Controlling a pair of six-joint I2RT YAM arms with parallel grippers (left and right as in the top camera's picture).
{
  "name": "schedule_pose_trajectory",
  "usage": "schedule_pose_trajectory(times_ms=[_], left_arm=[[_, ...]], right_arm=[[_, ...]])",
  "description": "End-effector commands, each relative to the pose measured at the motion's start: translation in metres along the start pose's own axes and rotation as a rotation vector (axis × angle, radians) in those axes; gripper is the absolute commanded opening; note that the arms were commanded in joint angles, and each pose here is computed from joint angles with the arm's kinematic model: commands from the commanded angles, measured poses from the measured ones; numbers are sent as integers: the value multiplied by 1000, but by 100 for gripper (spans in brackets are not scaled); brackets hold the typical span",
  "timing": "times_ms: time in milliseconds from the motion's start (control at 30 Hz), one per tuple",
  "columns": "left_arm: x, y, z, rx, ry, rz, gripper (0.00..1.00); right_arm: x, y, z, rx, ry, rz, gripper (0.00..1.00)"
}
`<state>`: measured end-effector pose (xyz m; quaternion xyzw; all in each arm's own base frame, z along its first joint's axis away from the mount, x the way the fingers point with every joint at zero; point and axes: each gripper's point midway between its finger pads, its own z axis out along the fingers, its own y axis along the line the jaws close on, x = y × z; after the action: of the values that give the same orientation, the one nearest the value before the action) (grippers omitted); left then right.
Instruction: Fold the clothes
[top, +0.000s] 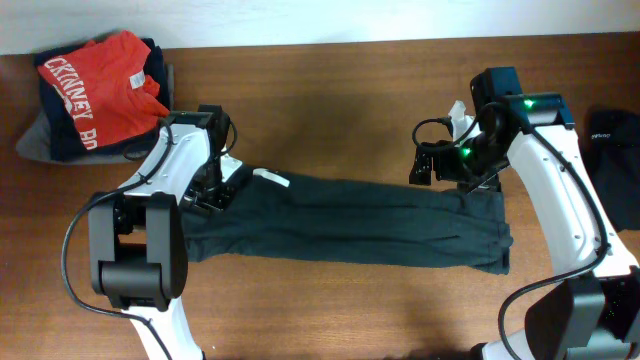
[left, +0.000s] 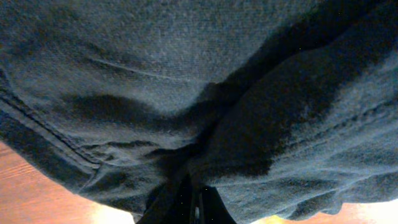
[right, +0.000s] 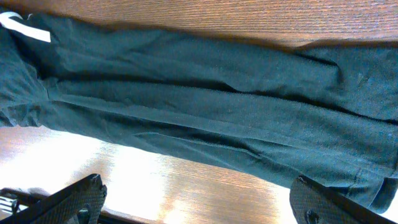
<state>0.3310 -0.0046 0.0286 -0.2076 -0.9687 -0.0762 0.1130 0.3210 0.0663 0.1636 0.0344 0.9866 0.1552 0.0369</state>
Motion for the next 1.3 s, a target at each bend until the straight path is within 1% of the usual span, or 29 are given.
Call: schedule_pose_trajectory(times_ms=[0, 233, 433, 567, 667, 767, 800, 833, 867, 900, 933, 967, 1100, 1167, 1267], left_arm=[[0, 2, -5, 4, 5, -4, 0], [-8, 9, -21, -15, -23, -11, 0], [-12, 12, -24, -30, -39, -25, 0], [-15, 25, -25, -102, -47, -33, 0], [-25, 28, -26, -111, -88, -42, 2], [-30, 28, -27, -108, -111, -46, 11], [-31, 28, -26, -108, -112, -46, 17], [-31, 28, -26, -108, -111, -46, 28], [-30, 28, -26, -107, -108, -46, 42], [-29, 27, -26, -106, -104, -45, 59], [-28, 27, -26, -104, -100, -44, 86], [-27, 25, -26, -96, -98, -42, 99], [-27, 24, -26, -88, -99, -57, 99], [-27, 25, -28, -86, -104, -104, 99], [-30, 25, -43, -85, -124, -177, 99]], right_arm=[[1, 0, 2, 9, 3, -11, 99], [1, 0, 2, 9, 3, -11, 99], [1, 0, 2, 9, 2, -12, 99], [0, 0, 2, 9, -1, -13, 99], [0, 0, 2, 9, -2, -13, 99], [0, 0, 2, 9, -1, -12, 99], [0, 0, 2, 9, -1, -12, 99], [0, 0, 2, 9, -1, -12, 99], [0, 0, 2, 9, -1, -12, 99], [0, 0, 2, 9, -1, -13, 99], [0, 0, 2, 9, -1, -13, 99], [0, 0, 2, 9, -1, -12, 99], [0, -1, 2, 14, -2, -12, 99], [-1, -5, 2, 38, -6, -8, 99], [-4, -15, 1, 83, -24, 69, 99]])
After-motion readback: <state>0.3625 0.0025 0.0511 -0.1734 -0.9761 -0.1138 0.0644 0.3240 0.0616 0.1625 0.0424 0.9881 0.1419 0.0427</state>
